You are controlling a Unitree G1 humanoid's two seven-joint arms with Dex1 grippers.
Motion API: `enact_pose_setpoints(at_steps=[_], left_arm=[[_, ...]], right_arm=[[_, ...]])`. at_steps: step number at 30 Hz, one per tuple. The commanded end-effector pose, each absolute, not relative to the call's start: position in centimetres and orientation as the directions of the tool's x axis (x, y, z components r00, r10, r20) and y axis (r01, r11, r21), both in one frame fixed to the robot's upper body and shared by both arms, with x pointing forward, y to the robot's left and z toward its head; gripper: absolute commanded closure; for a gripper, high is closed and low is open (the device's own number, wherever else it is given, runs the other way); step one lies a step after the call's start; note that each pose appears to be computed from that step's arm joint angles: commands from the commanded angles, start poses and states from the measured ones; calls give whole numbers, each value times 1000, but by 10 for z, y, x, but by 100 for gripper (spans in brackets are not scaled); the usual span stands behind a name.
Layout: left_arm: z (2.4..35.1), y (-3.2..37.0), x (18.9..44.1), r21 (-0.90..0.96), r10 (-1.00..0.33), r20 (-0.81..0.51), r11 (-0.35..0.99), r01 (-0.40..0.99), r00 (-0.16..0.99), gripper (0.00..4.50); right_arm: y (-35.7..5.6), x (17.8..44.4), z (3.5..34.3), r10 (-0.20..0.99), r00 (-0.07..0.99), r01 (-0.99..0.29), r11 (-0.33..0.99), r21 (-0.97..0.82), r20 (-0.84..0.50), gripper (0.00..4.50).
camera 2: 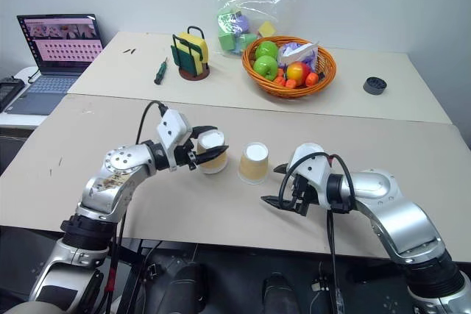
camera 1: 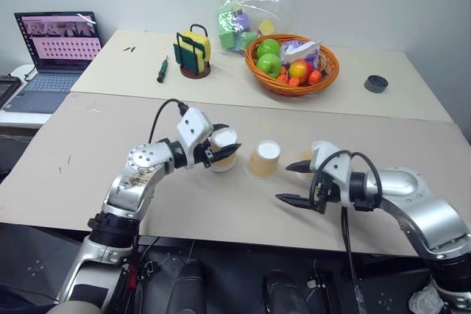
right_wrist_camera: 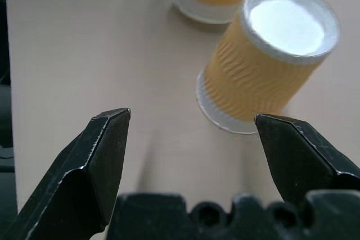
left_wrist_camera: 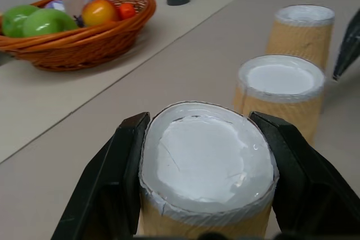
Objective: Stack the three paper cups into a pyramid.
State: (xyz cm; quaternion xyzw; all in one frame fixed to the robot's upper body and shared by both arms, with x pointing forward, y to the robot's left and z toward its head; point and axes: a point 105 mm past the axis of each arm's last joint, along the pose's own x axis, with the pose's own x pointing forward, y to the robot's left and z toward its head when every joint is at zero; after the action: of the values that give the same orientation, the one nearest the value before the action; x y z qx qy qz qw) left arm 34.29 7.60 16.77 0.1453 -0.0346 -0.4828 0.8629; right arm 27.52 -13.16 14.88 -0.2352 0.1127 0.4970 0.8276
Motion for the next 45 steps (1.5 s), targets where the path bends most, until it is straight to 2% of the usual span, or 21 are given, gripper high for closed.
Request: enact_pose_setpoints(at_steps=[1,9,11,12,14,22,29,31,33,35,45], left_arm=[[179,59,336,307,-892,-46,417,856,451,209],[164,49,333,284,-913,-86,361,888,398,209],[164,49,333,284,-913,-81,364,887,400,109],[164,49,333,285,-912,-79,366,886,402,87],[165,50,333,287,-912,-74,368,885,403,5],[194,64,327,306,-918,-38,365,879,395,5],[223,86,315,309,-919,-30,365,878,393,5],[238,99,308,265,-926,-27,357,896,377,5],[251,111,298,215,-938,-36,331,919,346,5],[254,117,291,187,-942,-59,314,931,330,5],[242,129,273,170,-927,-174,304,937,332,5]], right_arm=[[-137,274,160,755,516,-853,410,-323,-404,31],[-140,274,163,740,544,-835,434,-338,-395,31],[-141,274,164,739,546,-834,436,-338,-394,31],[-141,274,164,739,547,-833,437,-338,-393,31],[-141,274,164,738,549,-832,439,-339,-393,31],[-161,278,173,722,563,-824,453,-341,-401,31],[-194,261,194,735,534,-845,444,-299,-418,31],[-219,259,193,689,556,-831,481,-280,-465,31],[-246,265,179,585,605,-790,523,-320,-540,31],[-257,279,170,513,662,-740,566,-365,-546,31],[-216,322,169,609,672,-740,577,-347,-420,31]])
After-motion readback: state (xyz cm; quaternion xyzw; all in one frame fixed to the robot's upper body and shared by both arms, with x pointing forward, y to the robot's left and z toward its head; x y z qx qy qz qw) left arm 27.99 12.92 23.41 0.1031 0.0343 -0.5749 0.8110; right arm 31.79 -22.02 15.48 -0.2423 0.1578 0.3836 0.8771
